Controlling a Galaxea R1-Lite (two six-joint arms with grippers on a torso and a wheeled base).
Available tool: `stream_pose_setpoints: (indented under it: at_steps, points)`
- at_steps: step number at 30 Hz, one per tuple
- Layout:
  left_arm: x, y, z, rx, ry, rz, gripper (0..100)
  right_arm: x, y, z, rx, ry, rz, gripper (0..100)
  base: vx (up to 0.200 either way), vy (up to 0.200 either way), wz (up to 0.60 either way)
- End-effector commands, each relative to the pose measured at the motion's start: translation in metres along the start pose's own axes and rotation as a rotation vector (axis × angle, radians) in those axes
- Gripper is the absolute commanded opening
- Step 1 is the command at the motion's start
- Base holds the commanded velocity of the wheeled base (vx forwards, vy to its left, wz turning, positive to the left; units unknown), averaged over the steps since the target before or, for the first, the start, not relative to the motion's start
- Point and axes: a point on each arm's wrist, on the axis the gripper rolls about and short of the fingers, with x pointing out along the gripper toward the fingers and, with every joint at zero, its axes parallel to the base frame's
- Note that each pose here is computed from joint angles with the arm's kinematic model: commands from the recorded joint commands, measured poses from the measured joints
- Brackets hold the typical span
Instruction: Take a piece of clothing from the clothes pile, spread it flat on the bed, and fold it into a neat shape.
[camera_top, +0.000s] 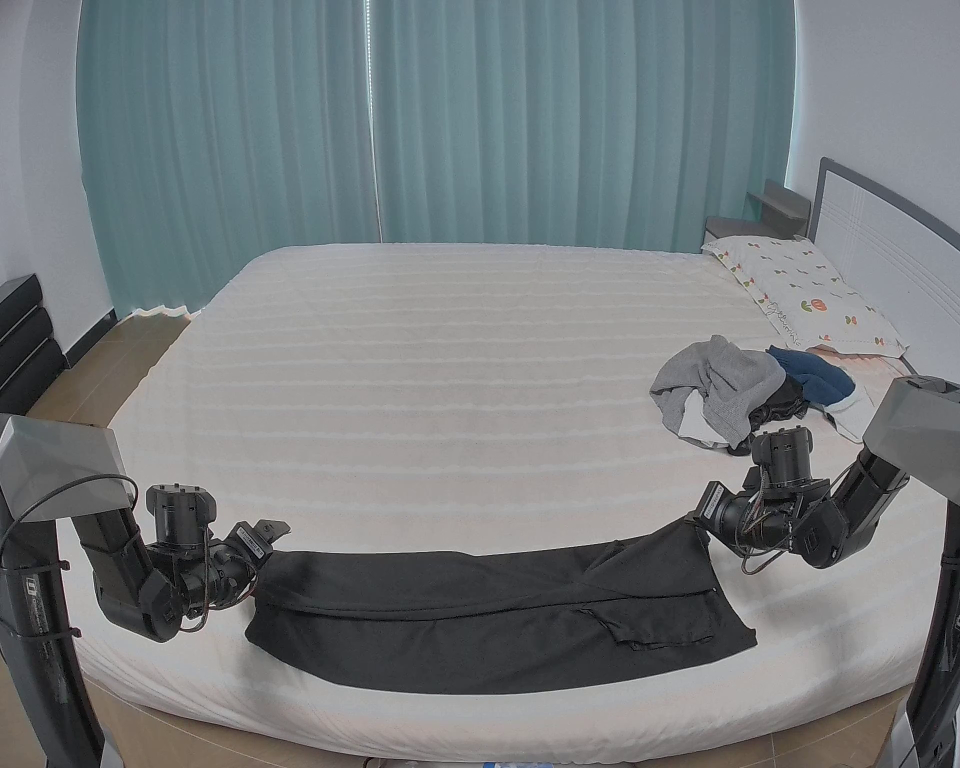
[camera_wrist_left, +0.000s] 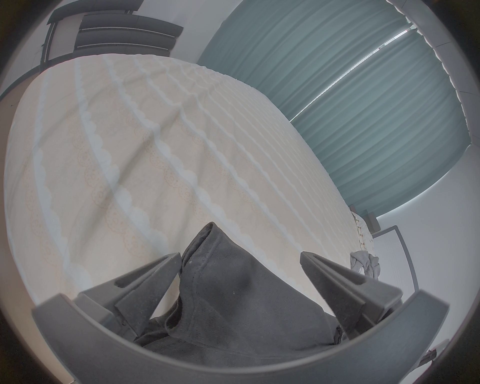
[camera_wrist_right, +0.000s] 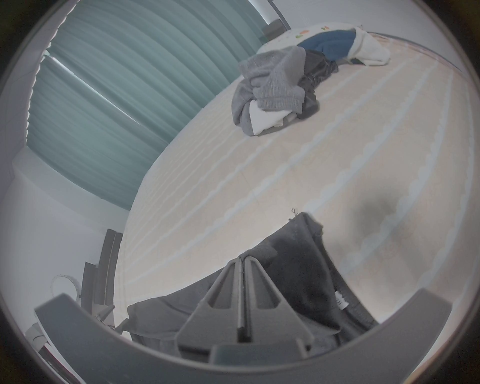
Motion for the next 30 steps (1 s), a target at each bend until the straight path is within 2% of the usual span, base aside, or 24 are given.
stream_pose_setpoints:
  at_steps: [1,6,11,12,15,18,21,24,27,30]
  points:
    - [0.000,0.000,0.000,0.000,0.000,0.000,100,0.008,-0.015,-0.008,-0.004,0.026,-0.038,0,0.000,0.000,0.00]
    - [0.000,0.000,0.000,0.000,0.000,0.000,100,0.021,-0.029,-0.022,-0.033,0.085,-0.086,0,0.000,0.000,0.00]
    - [0.000,0.000,0.000,-0.001,-0.001,0.001,100,0.023,-0.031,-0.024,-0.049,0.089,-0.096,0,0.000,0.000,0.00]
    - [0.000,0.000,0.000,-0.001,-0.001,0.001,100,0.023,-0.030,-0.024,-0.065,0.081,-0.089,100,0.000,0.000,0.00]
    - [0.000,0.000,0.000,-0.001,-0.001,0.001,100,0.019,-0.024,-0.017,-0.074,0.054,-0.068,100,0.000,0.000,0.00]
    - [0.000,0.001,0.000,-0.002,-0.001,0.003,100,0.004,-0.005,0.001,-0.090,-0.024,-0.001,100,0.000,0.000,0.00]
    - [0.000,0.001,0.001,-0.002,-0.002,0.001,100,-0.004,0.014,0.009,-0.122,-0.055,0.045,100,0.000,0.000,0.00]
    - [0.001,0.002,0.001,-0.004,-0.003,0.004,100,-0.002,0.033,0.005,-0.170,-0.046,0.081,100,0.000,0.000,0.00]
    - [0.002,0.003,0.000,-0.006,0.003,0.011,100,0.007,0.047,-0.006,-0.210,0.001,0.092,100,0.000,0.000,0.00]
    - [0.003,0.005,-0.001,-0.008,0.007,0.018,100,0.015,0.051,-0.017,-0.233,0.032,0.097,100,0.000,0.000,0.00]
